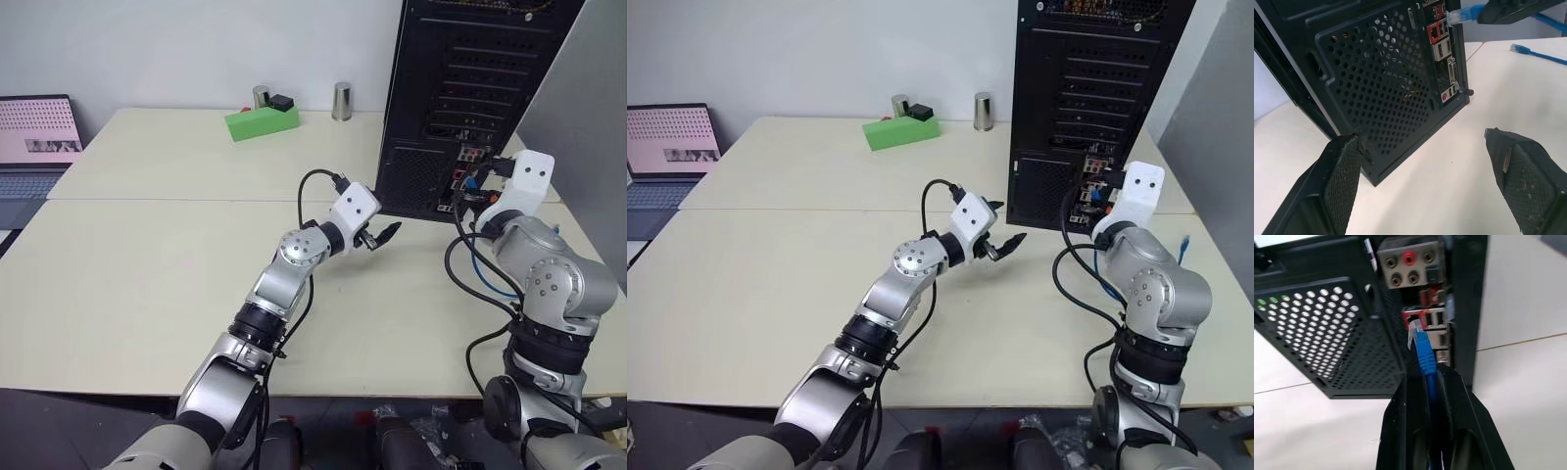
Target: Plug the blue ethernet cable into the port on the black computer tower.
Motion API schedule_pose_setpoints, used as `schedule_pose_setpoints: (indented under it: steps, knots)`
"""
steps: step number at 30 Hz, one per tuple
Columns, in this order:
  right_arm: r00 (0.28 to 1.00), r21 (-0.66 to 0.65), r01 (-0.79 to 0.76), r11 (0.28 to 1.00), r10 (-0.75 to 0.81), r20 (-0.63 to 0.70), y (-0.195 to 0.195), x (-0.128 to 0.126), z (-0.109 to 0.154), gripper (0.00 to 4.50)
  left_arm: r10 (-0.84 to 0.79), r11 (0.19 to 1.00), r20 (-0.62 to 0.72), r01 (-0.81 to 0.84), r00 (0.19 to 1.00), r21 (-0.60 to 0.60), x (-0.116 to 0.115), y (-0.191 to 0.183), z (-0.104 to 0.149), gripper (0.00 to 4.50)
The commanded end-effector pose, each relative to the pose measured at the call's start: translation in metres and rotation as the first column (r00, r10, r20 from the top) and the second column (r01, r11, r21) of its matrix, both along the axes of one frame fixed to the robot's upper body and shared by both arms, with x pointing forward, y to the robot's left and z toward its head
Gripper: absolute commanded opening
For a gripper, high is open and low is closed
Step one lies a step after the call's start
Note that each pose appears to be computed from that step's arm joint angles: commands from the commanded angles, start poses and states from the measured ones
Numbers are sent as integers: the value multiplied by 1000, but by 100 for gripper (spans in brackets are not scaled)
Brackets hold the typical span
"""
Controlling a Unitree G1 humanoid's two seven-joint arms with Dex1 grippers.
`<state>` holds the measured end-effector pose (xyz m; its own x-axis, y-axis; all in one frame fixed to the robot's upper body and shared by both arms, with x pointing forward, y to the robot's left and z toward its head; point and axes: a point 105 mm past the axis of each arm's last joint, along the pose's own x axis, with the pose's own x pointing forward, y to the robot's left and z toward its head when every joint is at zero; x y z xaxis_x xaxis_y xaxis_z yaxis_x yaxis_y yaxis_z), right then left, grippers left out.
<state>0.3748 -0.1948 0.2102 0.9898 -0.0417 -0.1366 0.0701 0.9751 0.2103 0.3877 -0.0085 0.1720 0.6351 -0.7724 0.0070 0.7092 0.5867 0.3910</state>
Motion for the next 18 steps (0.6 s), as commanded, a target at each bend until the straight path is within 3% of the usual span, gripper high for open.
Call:
schedule_pose_setpoints:
  steps: [1,18]
  knots:
    - [999,32,15,999,-16,46,2,2,17,0,-20,998,-5,20,1000,-67,2,-4,20,409]
    - [998,45,30,999,-33,54,9,12,19,0,-51,998,-57,49,997,-46,5,-7,23,409]
